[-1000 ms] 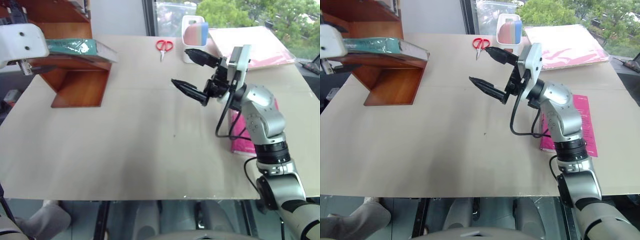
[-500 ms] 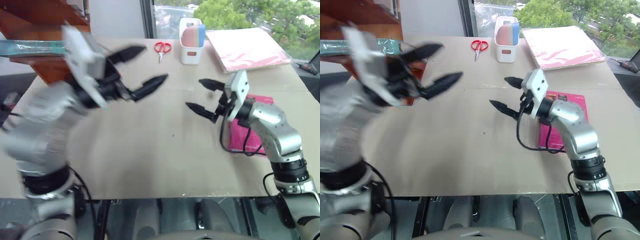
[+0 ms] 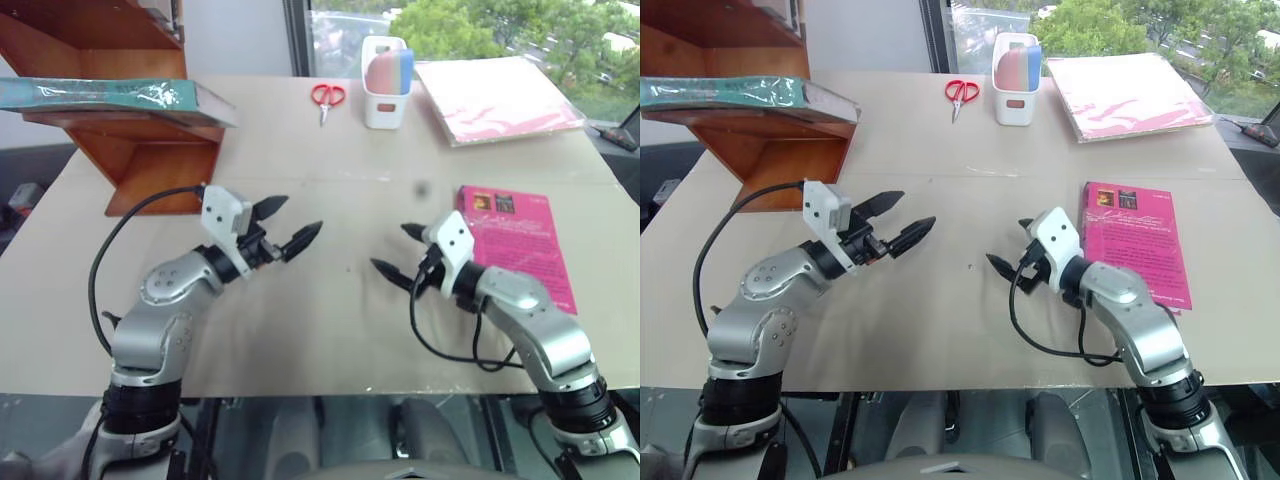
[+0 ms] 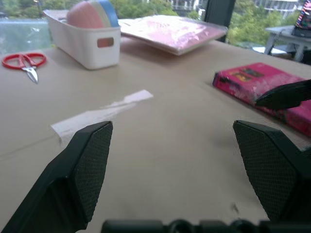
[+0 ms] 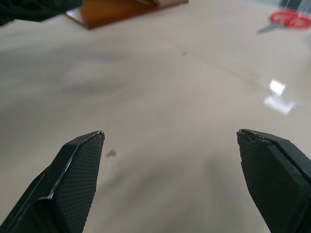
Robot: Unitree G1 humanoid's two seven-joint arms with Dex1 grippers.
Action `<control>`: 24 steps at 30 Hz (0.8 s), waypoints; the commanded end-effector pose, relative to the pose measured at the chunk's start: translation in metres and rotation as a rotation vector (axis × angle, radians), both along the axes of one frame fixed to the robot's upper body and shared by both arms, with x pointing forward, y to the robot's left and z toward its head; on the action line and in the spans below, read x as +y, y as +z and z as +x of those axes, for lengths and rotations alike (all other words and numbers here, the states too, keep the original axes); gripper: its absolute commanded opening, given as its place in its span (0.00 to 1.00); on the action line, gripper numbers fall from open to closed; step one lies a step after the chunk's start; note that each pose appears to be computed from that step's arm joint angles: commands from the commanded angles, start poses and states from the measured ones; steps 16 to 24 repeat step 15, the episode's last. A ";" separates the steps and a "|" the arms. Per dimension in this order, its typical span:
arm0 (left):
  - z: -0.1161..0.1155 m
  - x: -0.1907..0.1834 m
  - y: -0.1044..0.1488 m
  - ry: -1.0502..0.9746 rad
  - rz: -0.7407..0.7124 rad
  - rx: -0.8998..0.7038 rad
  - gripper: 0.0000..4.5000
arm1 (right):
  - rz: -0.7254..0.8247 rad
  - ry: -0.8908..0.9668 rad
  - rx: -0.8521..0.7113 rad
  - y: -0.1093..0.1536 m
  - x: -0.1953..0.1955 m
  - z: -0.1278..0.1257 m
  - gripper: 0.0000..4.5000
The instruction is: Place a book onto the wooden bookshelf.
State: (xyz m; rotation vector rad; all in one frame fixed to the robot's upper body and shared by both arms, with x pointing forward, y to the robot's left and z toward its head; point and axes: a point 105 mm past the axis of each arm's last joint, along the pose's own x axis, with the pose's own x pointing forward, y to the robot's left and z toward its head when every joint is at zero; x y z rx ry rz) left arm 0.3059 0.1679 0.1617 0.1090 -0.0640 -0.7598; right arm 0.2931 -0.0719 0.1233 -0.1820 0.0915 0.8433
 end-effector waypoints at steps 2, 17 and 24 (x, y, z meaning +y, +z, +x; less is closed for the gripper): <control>-0.010 0.038 -0.021 0.009 0.044 -0.014 0.97 | -0.019 0.004 -0.067 0.012 -0.008 -0.010 1.00; -0.026 0.042 -0.012 -0.010 0.133 0.006 0.97 | -0.050 0.001 -0.037 -0.003 -0.050 -0.029 1.00; -0.026 0.042 -0.012 -0.010 0.133 0.006 0.97 | -0.050 0.001 -0.037 -0.003 -0.050 -0.029 1.00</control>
